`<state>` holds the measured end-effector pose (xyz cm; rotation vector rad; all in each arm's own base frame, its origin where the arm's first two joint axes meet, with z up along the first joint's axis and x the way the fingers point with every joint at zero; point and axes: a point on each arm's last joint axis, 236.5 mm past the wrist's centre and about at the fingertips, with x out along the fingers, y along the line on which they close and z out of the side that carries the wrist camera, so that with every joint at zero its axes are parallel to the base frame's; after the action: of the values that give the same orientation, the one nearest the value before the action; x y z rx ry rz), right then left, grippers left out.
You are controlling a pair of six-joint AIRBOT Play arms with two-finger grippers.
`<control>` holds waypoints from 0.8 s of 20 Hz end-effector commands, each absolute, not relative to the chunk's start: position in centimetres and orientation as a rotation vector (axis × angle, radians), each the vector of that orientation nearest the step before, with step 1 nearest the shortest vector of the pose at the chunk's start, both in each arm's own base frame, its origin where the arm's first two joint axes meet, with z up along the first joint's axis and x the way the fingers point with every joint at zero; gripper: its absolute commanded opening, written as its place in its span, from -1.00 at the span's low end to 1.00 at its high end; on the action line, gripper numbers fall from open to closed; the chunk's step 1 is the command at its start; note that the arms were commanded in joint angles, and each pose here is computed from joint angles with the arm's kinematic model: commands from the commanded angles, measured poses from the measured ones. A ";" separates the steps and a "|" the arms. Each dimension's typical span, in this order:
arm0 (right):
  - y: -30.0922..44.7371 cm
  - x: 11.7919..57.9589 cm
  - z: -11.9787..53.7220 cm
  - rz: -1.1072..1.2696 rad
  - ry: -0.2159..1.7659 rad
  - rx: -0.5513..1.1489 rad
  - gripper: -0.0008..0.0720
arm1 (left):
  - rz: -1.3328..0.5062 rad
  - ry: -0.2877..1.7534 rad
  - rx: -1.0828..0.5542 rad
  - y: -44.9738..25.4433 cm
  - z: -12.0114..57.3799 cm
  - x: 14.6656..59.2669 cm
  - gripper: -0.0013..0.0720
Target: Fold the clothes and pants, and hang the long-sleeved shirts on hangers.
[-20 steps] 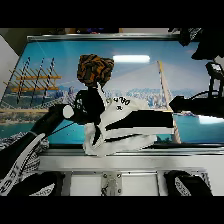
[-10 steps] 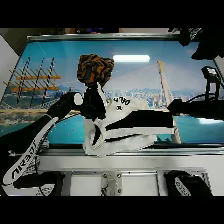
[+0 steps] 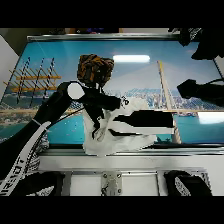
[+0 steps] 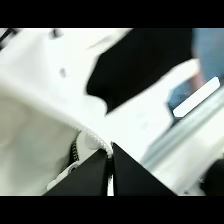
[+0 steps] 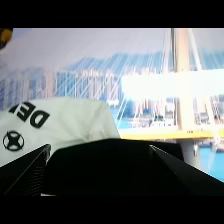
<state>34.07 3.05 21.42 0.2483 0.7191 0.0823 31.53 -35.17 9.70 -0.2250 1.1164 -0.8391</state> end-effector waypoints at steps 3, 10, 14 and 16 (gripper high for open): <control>2.9 34.3 24.0 0.075 0.657 0.269 0.88 | -1.128 1.063 -0.091 -45.3 12.2 23.3 -0.92; 3.0 33.6 23.1 0.077 0.704 0.265 0.88 | -0.976 1.170 -0.116 -42.4 9.0 27.8 0.90; 3.1 33.3 22.7 0.078 0.724 0.265 0.88 | -0.573 1.265 -0.041 -29.3 3.8 31.2 0.90; 3.1 33.4 22.6 0.078 0.729 0.266 0.88 | -0.508 1.337 -0.027 -26.6 -0.1 29.6 0.90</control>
<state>33.48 3.05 22.84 0.2651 0.7161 0.0774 29.90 -32.64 4.11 -0.0646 1.2624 -0.6865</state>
